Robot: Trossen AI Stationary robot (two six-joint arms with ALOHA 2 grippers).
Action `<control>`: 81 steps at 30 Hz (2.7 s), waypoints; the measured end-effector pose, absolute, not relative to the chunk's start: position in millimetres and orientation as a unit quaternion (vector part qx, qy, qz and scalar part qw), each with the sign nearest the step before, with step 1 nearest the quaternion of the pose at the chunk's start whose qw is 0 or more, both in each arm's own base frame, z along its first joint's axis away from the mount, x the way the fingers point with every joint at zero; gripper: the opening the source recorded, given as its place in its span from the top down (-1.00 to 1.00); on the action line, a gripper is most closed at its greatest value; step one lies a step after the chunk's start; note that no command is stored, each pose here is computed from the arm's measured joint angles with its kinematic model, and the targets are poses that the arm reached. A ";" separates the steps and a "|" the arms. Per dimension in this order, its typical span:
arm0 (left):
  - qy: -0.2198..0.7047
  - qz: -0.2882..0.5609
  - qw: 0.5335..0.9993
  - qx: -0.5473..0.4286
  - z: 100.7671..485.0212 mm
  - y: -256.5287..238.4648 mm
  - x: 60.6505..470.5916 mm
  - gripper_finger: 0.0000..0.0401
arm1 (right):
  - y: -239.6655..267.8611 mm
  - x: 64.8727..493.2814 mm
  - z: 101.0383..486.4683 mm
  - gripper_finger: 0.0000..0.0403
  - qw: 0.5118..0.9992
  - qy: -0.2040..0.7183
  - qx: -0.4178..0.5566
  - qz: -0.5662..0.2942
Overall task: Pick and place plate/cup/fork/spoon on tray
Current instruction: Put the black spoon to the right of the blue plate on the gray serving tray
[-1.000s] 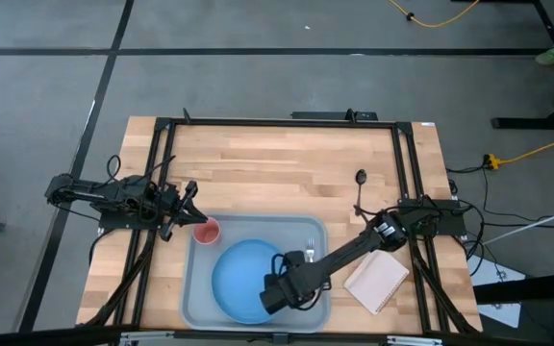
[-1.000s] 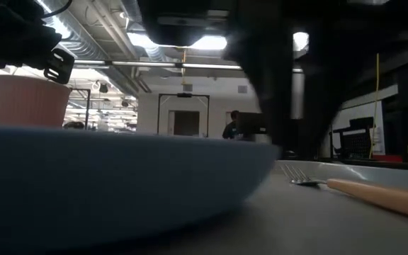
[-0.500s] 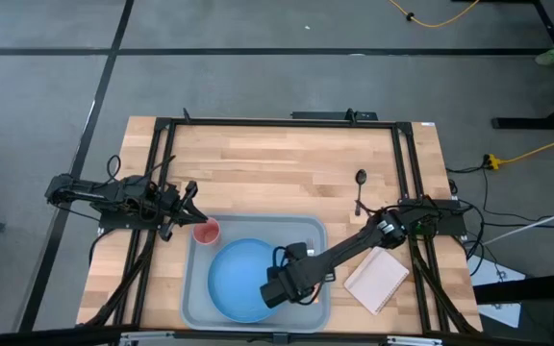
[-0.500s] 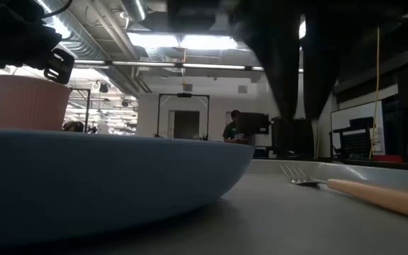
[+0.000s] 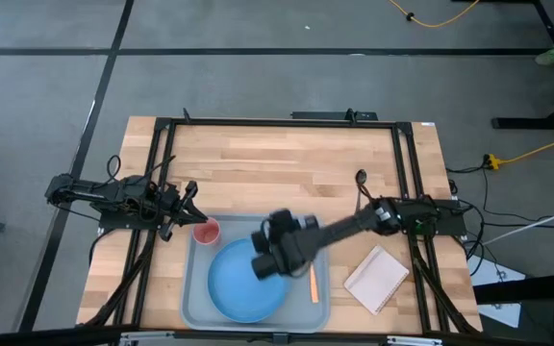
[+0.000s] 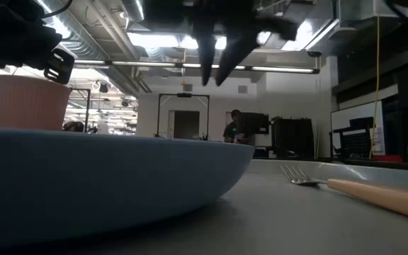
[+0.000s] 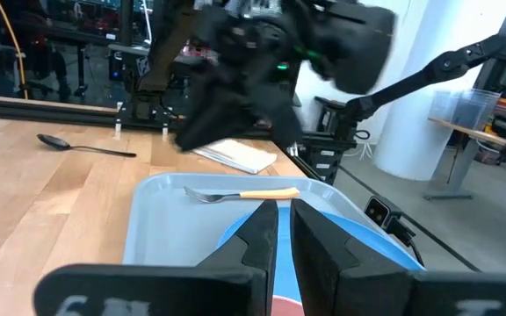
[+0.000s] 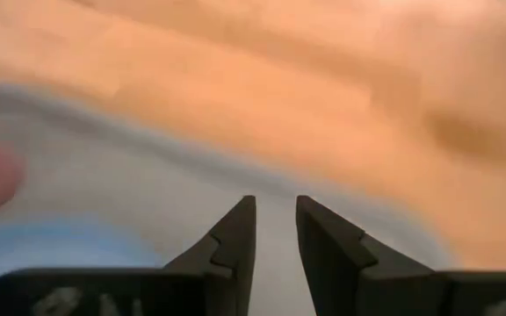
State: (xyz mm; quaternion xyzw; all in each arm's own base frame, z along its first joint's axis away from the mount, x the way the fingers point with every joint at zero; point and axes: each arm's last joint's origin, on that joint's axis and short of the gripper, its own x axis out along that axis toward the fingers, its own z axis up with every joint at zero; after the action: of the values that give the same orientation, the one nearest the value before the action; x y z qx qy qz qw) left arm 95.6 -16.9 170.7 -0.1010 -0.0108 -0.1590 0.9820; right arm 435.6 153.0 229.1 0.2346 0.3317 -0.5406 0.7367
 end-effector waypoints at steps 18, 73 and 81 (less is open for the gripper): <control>-0.007 -0.160 0.982 -0.102 170.1 -17.0 95.6 0.86 | -120.2 421.8 246.5 0.56 0.600 0.516 0.210 -0.574; -0.007 -0.155 0.983 -0.098 169.8 -16.7 95.7 0.86 | -25.5 208.7 127.2 0.56 0.503 0.384 0.448 -0.632; -0.007 -0.155 0.983 -0.098 169.8 -16.7 95.7 0.86 | -30.5 211.0 122.6 0.57 0.501 0.404 0.446 -0.622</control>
State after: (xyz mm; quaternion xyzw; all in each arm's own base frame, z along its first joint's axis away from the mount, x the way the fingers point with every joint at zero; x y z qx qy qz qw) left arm 95.7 -16.7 169.8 -0.0976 -0.0068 -0.1551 0.9830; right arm 211.0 -30.5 122.6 0.4462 0.4041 -0.6217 0.5012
